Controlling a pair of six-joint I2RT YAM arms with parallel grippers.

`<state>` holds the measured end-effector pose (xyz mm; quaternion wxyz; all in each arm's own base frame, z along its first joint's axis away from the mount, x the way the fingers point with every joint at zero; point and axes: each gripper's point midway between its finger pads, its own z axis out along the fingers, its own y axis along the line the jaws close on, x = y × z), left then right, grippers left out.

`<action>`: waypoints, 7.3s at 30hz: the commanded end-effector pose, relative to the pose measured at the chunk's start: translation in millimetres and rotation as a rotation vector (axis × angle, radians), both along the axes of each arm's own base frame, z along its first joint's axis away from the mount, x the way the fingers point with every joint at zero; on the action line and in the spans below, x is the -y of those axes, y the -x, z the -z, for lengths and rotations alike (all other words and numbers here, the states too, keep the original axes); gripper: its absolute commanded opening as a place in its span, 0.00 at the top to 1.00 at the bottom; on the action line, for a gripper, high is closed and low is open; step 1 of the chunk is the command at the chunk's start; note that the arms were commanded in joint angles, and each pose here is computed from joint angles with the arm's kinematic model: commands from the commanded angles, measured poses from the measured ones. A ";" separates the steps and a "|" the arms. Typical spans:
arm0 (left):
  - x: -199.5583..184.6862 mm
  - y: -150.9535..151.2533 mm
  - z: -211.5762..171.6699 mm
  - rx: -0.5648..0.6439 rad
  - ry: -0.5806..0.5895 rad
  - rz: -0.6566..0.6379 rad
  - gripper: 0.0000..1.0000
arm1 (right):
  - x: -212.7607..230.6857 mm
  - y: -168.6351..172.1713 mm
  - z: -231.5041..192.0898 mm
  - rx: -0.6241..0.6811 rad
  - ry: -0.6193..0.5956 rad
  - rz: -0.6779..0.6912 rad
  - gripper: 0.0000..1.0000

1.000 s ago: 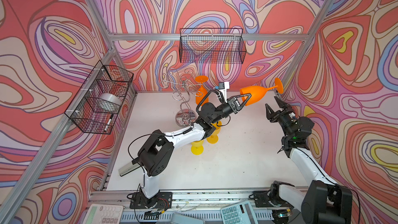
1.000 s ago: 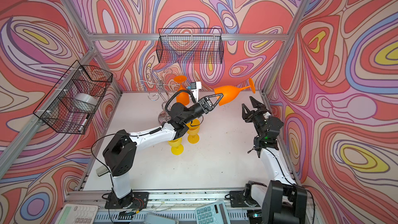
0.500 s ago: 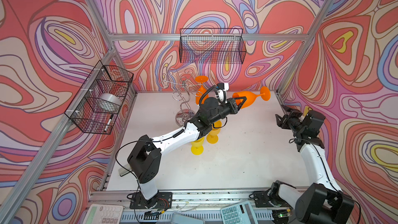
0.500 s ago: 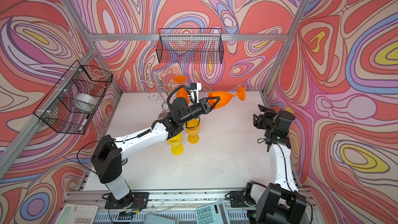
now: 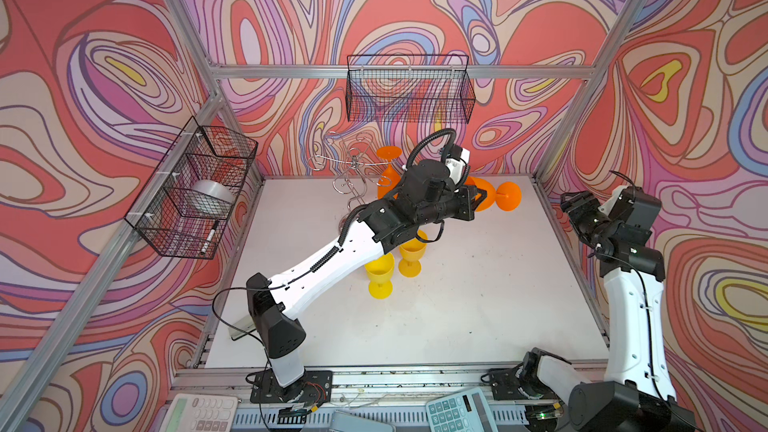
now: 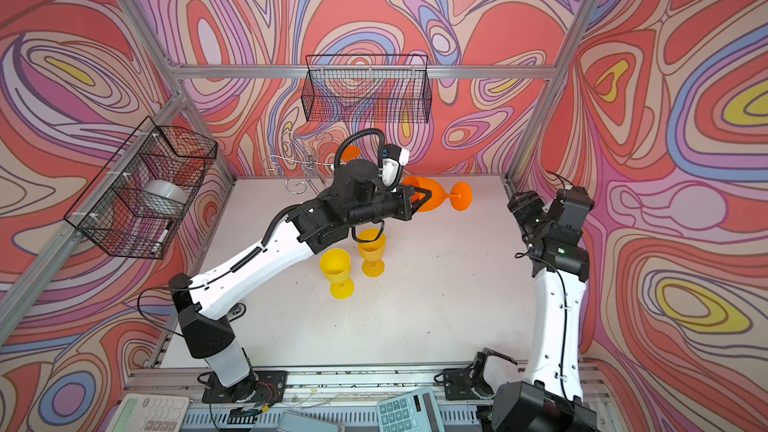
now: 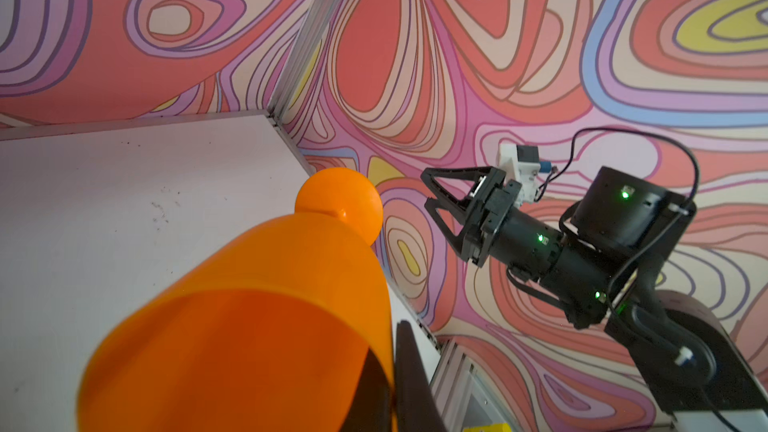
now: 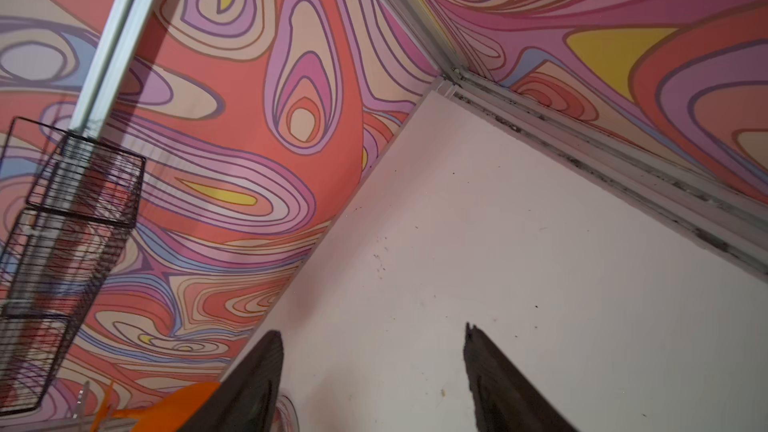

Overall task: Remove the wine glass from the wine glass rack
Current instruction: 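Carry the orange glass toward the yellow goblets with the left gripper while the right withdraws, then lower the orange glass with the left gripper onto the table, then open and lift the left gripper off the glass while the right reaches toward the rack, then move the open right gripper to the hanging orange glass foot while the left draws back, then align the right gripper fingers around the rim of the orange glass foot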

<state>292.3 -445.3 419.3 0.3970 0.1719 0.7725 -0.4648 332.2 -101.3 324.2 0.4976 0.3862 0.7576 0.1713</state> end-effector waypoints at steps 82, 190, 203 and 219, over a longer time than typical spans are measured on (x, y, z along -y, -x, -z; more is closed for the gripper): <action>-104.5 125.5 134.1 -0.025 -0.940 0.146 0.03 | -17.6 -2.3 -16.0 0.061 0.084 -0.100 0.08; -335.8 -95.4 58.8 -0.324 0.332 -0.649 0.99 | -381.4 -118.4 -74.7 0.259 -0.523 -0.727 0.51; -350.1 -100.2 59.0 -0.314 0.325 -0.656 0.93 | -385.7 -120.2 -66.0 0.241 -0.525 -0.726 0.51; -368.7 -112.5 62.8 -0.306 0.319 -0.707 0.84 | -393.6 -120.0 -56.9 0.218 -0.523 -0.732 0.51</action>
